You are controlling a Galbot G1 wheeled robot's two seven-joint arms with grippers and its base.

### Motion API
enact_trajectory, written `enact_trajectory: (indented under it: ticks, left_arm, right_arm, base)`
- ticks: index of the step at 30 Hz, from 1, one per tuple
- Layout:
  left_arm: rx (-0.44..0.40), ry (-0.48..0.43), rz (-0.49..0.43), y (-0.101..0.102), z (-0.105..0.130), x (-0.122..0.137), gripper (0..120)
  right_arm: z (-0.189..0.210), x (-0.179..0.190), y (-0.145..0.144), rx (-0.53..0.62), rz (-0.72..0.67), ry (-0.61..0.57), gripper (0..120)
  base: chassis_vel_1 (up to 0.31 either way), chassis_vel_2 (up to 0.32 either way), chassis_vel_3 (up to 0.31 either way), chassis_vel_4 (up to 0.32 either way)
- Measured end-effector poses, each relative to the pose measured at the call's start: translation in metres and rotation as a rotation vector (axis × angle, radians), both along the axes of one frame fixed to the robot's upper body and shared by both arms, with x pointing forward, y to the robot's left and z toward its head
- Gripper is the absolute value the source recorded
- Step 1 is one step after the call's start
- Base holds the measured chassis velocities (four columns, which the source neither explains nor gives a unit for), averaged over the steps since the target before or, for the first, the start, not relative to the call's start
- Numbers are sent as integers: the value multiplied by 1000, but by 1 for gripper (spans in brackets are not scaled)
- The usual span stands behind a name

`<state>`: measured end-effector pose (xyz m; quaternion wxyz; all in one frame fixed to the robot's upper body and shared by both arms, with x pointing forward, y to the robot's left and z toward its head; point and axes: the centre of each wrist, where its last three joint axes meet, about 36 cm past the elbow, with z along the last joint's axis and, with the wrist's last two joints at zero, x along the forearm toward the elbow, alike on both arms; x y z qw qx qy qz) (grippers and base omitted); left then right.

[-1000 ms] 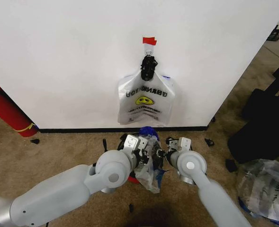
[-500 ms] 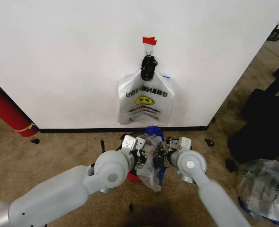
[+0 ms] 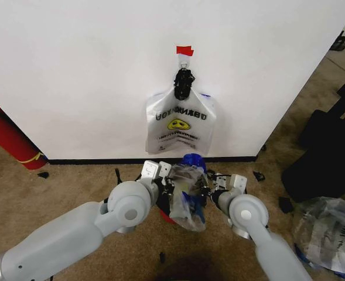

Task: Pick up the garbage bag from the wall and place it over the trash bin.

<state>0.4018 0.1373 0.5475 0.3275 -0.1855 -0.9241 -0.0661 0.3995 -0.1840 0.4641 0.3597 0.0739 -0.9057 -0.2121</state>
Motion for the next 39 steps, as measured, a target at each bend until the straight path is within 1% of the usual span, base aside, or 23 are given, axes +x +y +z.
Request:
enact_trajectory:
  ticks: [3,5,7,9,12,13,15,18,22,29,33,34,39]
  left_arm:
    - [1,-7,24,10,0,0,0]
    - [0,-10,29,12,1,0,0]
    - [-8,-25,49,22,6,-3,0]
    - [-14,-32,60,27,9,-7,0]
    - [-15,-52,99,43,17,-13,0]
    - [-15,-52,99,43,17,-13,0]
    - [-13,-67,119,52,21,-14,0]
    - [-11,-79,127,60,26,-15,0]
    - [-1,-76,138,68,26,-16,0]
    - [15,-16,182,89,16,-15,0]
    - [5,-2,171,93,14,-15,0]
    - [5,-2,171,93,14,-15,0]
    - [-31,21,135,92,9,-15,0]
  right_arm:
    - [-1,-7,-4,23,2,-16,1]
    - [-2,-9,-5,28,3,-20,1]
    - [-3,-17,-7,49,-2,-36,1]
    - [-3,-19,-7,57,1,-45,1]
    - [-1,-20,-6,76,6,-64,1]
    - [-1,-20,-6,76,6,-64,1]
    - [-1,-23,-6,83,8,-68,1]
    - [0,-26,-7,86,9,-71,1]
    - [2,-28,-8,95,14,-76,1]
    - [4,-31,-21,157,32,-84,1]
    - [10,-34,-39,222,10,-82,1]
    - [10,-34,-39,222,10,-82,1]
    - [22,-41,-62,302,-21,-91,1]
  base:
    - [0,0,0,0]
    - [0,0,0,0]
    - [0,0,0,0]
    - [0,0,0,0]
    - [0,0,0,0]
    - [0,0,0,0]
    - [0,0,0,0]
    - [0,0,0,0]
    - [0,0,0,0]
    - [0,0,0,0]
    - [0,0,0,0]
    - [0,0,0,0]
    - [0,0,0,0]
